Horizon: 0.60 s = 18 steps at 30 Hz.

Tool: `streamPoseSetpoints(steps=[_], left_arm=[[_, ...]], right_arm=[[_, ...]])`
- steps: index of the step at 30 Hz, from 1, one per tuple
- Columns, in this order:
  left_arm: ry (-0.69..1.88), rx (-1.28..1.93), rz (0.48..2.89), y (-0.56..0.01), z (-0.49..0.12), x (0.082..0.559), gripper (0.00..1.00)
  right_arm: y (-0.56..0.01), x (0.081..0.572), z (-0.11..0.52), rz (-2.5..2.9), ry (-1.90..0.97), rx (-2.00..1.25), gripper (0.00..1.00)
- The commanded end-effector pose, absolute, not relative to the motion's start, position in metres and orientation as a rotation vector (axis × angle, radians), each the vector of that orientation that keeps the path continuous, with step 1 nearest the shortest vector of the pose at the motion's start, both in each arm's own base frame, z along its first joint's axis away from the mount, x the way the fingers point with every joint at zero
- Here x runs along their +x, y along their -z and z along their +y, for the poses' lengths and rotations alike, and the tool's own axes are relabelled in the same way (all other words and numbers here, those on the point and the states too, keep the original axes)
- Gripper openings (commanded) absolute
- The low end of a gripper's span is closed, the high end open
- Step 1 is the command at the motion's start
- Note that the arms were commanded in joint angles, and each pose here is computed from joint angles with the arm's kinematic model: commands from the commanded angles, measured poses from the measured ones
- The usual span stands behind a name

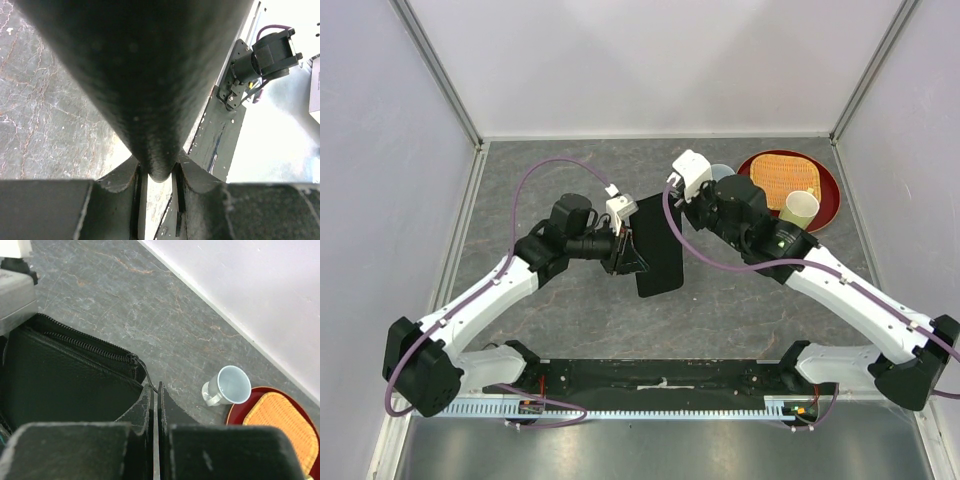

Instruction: Sort the hair-cutting tools

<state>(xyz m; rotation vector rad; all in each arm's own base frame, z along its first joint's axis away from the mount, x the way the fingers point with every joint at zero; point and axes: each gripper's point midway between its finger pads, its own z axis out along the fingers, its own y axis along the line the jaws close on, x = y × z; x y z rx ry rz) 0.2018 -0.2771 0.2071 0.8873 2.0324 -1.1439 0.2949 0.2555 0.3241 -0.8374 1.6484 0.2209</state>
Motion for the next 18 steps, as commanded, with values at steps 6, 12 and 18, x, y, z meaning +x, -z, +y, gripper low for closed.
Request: streamPoseSetpoints(steps=[6,12,18], left_arm=[[1.178,0.836,1.729,-0.254,-0.305,0.236,0.23],[1.154,0.808,1.693,-0.258,-0.304,0.242,0.50],[1.168,0.791,1.667,-0.257,-0.310,0.250,0.41]], right_arm=[[-0.308,0.279,0.289,1.735,-0.451,-0.777,0.00],[-0.302,0.277,0.294,1.764,-0.494,-0.766,0.00],[-0.290,0.275,0.301,1.816,-0.545,-0.724,0.00]])
